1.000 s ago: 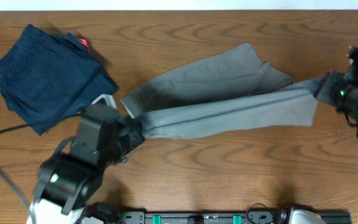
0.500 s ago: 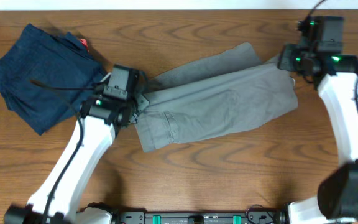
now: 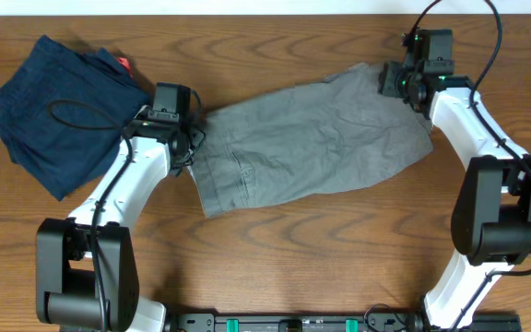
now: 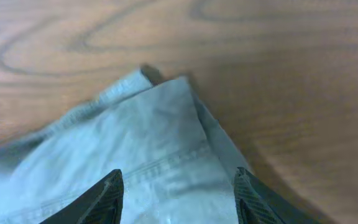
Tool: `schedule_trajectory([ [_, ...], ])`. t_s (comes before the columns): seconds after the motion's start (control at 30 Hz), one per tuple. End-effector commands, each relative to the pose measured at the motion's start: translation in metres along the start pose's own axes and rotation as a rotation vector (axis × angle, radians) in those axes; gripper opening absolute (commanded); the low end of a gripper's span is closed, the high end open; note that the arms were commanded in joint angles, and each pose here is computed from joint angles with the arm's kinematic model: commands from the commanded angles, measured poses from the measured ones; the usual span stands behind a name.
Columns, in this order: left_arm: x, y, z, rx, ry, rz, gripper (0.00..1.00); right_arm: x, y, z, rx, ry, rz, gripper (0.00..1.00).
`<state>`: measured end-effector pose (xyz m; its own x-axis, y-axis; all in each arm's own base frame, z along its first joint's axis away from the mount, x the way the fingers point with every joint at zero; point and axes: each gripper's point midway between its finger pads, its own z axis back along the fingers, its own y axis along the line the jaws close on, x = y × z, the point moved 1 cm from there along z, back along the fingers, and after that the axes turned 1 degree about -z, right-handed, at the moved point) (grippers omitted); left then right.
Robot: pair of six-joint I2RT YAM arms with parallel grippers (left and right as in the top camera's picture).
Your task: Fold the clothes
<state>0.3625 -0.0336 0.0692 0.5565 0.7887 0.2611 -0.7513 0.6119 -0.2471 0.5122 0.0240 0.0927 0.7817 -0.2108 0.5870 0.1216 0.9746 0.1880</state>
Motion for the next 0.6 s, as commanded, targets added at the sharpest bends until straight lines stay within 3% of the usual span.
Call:
schedule_trajectory([
  [0.0, -0.001, 0.007, 0.002, 0.038, 0.001, -0.020, 0.64, 0.001, -0.004, 0.009, -0.041, 0.009, -0.012, 0.56],
  [0.13, -0.011, 0.022, 0.003, 0.097, 0.049, -0.028, 0.70, -0.023, -0.033, 0.015, -0.205, 0.101, -0.007, 0.59],
  [0.27, -0.011, 0.022, 0.003, 0.098, 0.049, -0.029, 0.84, -0.048, -0.039, 0.019, -0.233, 0.209, 0.022, 0.48],
  [0.37, -0.010, 0.019, 0.002, 0.084, 0.041, -0.026, 0.92, -0.071, -0.045, 0.015, -0.246, 0.279, 0.051, 0.47],
  [0.57, -0.027, 0.001, -0.015, -0.005, 0.155, -0.107, 0.94, -0.118, -0.060, -0.001, -0.270, 0.382, 0.051, 0.53],
])
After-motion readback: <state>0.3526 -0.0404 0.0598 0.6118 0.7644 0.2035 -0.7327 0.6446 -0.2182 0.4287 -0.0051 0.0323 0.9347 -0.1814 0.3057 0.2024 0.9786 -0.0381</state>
